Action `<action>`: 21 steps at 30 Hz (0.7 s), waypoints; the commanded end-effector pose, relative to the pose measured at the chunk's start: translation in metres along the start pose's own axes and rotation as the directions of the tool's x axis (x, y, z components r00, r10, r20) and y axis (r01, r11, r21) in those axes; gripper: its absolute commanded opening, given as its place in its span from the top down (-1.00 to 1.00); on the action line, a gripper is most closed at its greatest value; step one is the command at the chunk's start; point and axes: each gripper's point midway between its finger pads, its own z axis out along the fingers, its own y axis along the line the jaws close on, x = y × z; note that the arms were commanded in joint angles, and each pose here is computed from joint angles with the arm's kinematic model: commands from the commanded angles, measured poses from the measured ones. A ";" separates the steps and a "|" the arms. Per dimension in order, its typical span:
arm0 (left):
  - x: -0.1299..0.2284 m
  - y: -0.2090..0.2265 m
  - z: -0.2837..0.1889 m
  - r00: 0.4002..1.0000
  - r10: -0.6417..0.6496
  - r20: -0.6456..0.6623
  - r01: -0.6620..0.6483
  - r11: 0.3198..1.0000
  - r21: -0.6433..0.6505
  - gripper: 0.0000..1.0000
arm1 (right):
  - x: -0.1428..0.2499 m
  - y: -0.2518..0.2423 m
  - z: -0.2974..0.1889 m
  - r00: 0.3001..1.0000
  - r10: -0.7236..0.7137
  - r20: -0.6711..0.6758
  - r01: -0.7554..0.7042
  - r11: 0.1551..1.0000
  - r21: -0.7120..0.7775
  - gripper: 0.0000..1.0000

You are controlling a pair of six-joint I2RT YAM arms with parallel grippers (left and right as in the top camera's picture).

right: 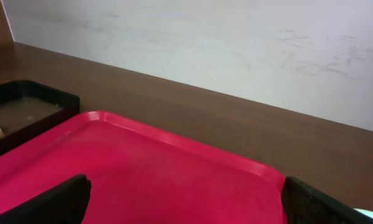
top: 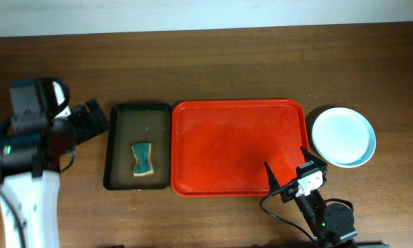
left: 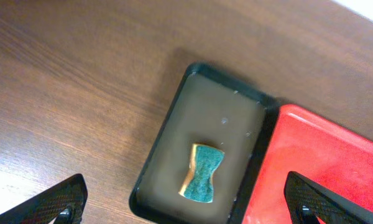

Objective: Clean dirty plates on tray and stack at the side

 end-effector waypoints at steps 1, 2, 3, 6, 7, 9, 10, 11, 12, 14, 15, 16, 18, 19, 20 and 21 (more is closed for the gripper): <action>-0.002 -0.002 -0.059 0.985 -0.014 0.173 0.004 0.998 0.061 -0.98 | 0.003 -0.004 0.000 1.000 0.008 -0.007 -0.008 1.000 0.021 -0.97; -0.001 0.001 -0.073 0.976 -0.017 0.217 0.004 0.998 0.060 -0.99 | 0.003 -0.004 0.000 1.000 0.008 -0.007 -0.008 1.000 0.021 -0.97; 0.000 0.004 -0.081 0.970 -0.018 0.241 0.005 0.999 0.054 -0.98 | 0.003 -0.004 0.000 1.000 0.008 -0.007 -0.008 1.000 0.021 -0.97; 0.024 0.012 -0.091 0.979 -0.016 0.204 0.009 0.999 0.036 -0.98 | 0.003 -0.004 0.000 1.000 0.008 -0.007 -0.008 1.000 0.021 -0.97; 0.031 0.014 -0.094 0.981 -0.015 0.195 0.009 0.999 0.034 -0.98 | 0.003 -0.004 0.000 1.000 0.008 -0.007 -0.008 1.000 0.021 -0.97; 0.049 0.019 -0.094 0.986 -0.013 0.164 0.009 1.000 0.024 -0.98 | 0.003 -0.004 0.000 1.000 0.008 -0.007 -0.008 1.000 0.021 -0.97; 0.056 0.022 -0.093 0.987 -0.013 0.159 0.010 1.000 0.023 -0.98 | 0.003 -0.004 0.000 1.000 0.008 -0.007 -0.008 1.000 0.021 -0.97; 0.065 0.024 -0.091 0.987 -0.013 0.158 0.009 1.000 0.022 -0.98 | 0.003 -0.004 0.000 1.000 0.008 -0.007 -0.008 1.000 0.021 -0.97; 0.075 0.027 -0.088 0.988 -0.013 0.154 0.010 1.000 0.021 -0.98 | 0.003 -0.004 0.000 1.000 0.008 -0.007 -0.008 1.000 0.021 -0.97; 0.103 0.036 -0.075 0.990 -0.012 0.139 0.010 1.000 0.016 -0.98 | 0.003 -0.004 0.000 1.000 0.008 -0.007 -0.008 1.000 0.021 -0.97; 0.109 0.039 -0.071 0.989 -0.012 0.149 0.011 1.000 0.012 -0.98 | 0.003 -0.004 0.000 1.000 0.008 -0.007 -0.008 1.000 0.021 -0.97; 0.112 0.042 -0.066 0.982 -0.014 0.190 0.012 1.000 0.010 -0.98 | 0.003 -0.004 0.000 1.000 0.008 -0.007 -0.008 1.000 0.021 -0.97; 0.113 0.040 -0.055 0.958 -0.010 0.287 -0.005 0.999 0.051 -0.98 | 0.003 -0.004 0.000 1.000 0.008 -0.007 -0.008 1.000 0.021 -0.97; 0.109 0.035 -0.049 0.931 -0.010 0.365 -0.025 0.996 0.089 -0.98 | 0.003 -0.004 0.000 1.000 0.008 -0.007 -0.008 1.000 0.021 -0.97; 0.103 0.029 -0.046 0.897 -0.013 0.442 -0.049 0.991 0.127 -0.98 | 0.003 -0.004 0.000 1.000 0.008 -0.007 -0.008 1.000 0.021 -0.97; 0.098 0.023 -0.047 0.857 -0.022 0.514 -0.074 0.983 0.165 -0.99 | 0.003 -0.004 0.000 1.000 0.008 -0.007 -0.008 1.000 0.021 -0.97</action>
